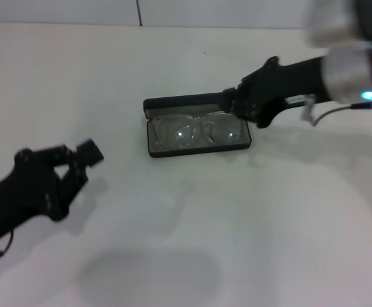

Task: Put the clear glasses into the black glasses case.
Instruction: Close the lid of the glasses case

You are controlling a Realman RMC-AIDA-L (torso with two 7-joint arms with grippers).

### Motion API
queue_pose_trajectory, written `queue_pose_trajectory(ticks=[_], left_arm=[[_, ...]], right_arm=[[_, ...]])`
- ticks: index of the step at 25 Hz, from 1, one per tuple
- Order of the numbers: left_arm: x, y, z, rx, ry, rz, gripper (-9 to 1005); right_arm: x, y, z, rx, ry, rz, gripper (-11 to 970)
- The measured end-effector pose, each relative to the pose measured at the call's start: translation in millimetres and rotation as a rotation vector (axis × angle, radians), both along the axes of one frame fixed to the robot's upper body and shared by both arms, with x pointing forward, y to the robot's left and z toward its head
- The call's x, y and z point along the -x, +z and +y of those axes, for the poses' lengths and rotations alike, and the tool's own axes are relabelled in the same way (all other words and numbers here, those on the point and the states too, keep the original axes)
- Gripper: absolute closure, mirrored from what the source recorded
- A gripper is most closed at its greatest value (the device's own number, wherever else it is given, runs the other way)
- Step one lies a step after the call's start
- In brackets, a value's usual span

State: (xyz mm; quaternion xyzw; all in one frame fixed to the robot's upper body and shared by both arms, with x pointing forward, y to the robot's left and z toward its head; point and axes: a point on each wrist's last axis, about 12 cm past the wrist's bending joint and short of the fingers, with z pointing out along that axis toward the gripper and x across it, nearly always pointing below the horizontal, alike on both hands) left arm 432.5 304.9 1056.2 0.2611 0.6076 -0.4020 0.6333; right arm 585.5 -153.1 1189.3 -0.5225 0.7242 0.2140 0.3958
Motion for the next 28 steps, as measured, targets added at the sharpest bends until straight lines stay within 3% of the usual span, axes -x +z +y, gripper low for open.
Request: queue_pose_trajectory(ticks=[6, 11, 16, 22, 28], left_arm=[[-34.3, 15.5, -9, 0.062, 0.003, -0.007, 927], [-68.6, 29.0, -25, 0.064, -0.037, 0.007, 927], [-99.4, 36.1, -40, 0.028, -0.034, 0.053, 927], [-125.0, 39.3, -63, -0.041, -0.071, 0.101, 927], [-144.5, 36.3, -86, -0.109, -0.075, 0.180, 926]], right_arm=[[25.3, -31.5, -75, -0.419, -0.059, 0.043, 828], [47.0, -68.4, -115, -0.624, -0.109, 0.106, 829], [64.6, -97.7, -131, -0.669, -0.171, 0.140, 830], [86.9, -112.6, -142, -0.677, -0.191, 0.116, 831], [94.1, -120.7, -143, -0.687, -0.196, 0.132, 831]])
